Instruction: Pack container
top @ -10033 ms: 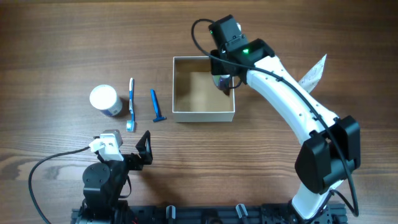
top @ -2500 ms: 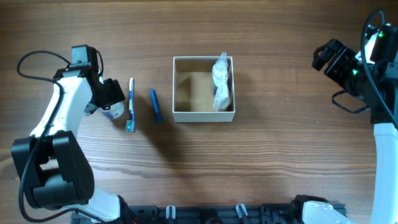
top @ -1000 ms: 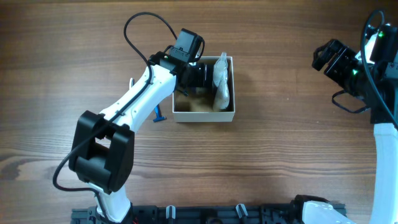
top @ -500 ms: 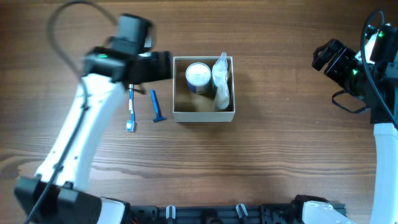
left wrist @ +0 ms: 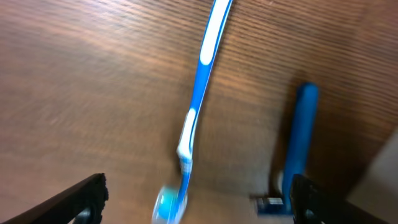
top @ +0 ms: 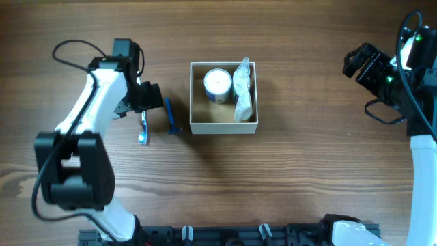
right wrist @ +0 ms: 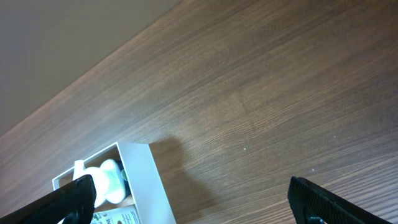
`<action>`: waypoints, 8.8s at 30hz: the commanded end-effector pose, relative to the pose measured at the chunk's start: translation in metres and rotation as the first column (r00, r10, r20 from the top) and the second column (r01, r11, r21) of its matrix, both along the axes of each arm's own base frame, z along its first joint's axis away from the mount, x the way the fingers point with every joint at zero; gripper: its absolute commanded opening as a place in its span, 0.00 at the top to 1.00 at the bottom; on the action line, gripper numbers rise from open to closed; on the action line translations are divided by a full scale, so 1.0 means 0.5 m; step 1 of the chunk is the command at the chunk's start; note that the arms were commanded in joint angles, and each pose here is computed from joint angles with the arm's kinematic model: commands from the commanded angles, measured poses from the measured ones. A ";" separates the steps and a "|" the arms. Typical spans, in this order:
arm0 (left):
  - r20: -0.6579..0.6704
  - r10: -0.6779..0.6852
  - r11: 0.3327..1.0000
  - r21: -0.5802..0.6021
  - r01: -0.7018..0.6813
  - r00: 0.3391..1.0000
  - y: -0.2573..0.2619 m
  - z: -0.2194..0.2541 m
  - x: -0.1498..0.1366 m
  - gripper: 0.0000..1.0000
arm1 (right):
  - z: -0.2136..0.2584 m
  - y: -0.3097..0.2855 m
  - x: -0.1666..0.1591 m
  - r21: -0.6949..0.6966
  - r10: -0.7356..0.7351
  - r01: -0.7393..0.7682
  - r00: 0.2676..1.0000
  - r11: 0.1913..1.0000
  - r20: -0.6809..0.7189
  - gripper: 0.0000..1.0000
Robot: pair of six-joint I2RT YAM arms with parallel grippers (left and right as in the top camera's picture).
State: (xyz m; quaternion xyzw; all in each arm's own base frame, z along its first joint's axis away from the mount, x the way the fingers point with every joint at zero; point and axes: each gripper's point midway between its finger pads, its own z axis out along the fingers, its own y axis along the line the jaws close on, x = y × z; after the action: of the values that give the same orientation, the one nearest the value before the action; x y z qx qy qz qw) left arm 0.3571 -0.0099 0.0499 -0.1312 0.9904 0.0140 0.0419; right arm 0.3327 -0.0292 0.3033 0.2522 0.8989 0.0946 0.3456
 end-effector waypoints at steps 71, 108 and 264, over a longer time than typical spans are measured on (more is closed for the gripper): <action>0.392 -0.283 0.938 -0.079 0.338 0.875 -0.310 0.206 0.059 0.58 | -0.002 0.002 0.007 0.009 0.007 -0.007 1.000 1.000 -0.002 0.00; -0.082 -0.022 0.979 -0.206 0.005 0.996 -0.154 -0.127 0.008 0.64 | -0.001 0.002 0.007 0.009 0.007 -0.007 1.000 1.000 -0.001 0.00; 0.990 -0.002 0.977 -0.028 0.212 0.143 -0.057 0.220 -0.228 0.00 | -0.003 0.002 0.007 0.009 0.006 -0.006 1.000 1.000 -0.003 0.00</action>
State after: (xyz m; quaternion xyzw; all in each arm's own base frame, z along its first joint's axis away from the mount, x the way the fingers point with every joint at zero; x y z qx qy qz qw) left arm 0.2419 -0.0397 0.1689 -0.0396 0.7247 -0.1633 0.6683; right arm 0.3339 -0.0292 0.3012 0.2526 0.9000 0.0944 0.3425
